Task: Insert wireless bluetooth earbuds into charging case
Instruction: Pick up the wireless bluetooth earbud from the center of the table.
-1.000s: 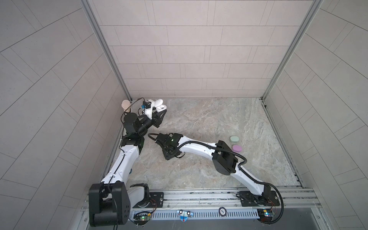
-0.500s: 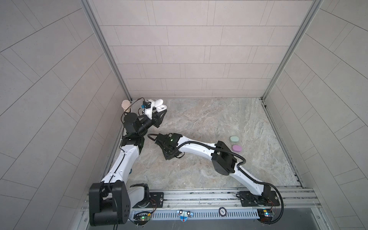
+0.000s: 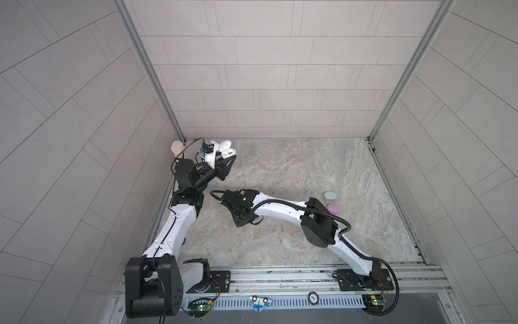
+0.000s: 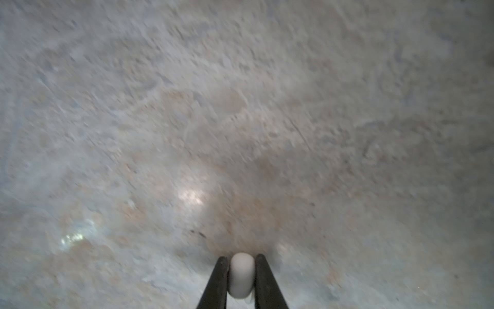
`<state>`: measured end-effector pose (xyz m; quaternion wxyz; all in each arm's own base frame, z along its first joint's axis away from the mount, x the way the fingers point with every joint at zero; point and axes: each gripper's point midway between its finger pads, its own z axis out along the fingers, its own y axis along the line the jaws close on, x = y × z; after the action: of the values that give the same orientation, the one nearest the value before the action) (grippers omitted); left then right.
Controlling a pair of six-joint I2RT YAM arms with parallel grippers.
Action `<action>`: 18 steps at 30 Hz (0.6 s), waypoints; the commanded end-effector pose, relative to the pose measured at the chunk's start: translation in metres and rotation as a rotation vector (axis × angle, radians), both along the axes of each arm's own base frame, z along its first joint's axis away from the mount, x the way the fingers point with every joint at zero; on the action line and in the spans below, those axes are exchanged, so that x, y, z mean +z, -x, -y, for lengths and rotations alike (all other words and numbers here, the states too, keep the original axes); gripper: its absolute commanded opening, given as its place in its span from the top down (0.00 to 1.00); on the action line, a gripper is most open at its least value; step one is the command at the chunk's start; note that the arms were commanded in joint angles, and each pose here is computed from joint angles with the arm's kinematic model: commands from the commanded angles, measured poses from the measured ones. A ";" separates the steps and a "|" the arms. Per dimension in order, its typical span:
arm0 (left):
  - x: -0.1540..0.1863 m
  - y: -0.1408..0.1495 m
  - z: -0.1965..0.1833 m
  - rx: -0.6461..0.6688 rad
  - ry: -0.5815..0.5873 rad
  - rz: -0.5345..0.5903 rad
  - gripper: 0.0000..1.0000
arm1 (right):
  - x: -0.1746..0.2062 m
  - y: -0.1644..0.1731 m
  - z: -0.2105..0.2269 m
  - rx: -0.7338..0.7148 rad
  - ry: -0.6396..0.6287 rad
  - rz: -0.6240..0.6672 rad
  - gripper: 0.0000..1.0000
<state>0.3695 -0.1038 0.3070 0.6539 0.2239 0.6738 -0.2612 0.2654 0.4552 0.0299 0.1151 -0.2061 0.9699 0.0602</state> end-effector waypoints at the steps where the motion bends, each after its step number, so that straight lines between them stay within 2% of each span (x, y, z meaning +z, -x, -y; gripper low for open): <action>1: -0.001 0.007 0.014 -0.044 -0.013 0.012 0.92 | 0.040 -0.002 0.019 -0.021 -0.028 0.055 0.85; 10: -0.008 0.013 0.044 -0.106 -0.017 -0.015 0.91 | 0.099 0.015 0.095 -0.104 -0.113 0.074 0.86; 18: -0.019 0.043 0.098 -0.215 -0.016 -0.001 0.91 | 0.177 0.024 0.157 -0.167 -0.254 0.151 0.86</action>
<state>0.3355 -0.1909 0.2832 0.6045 0.2877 0.6677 -0.3256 0.2451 0.3176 0.1864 0.2038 -0.1303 0.9592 0.1461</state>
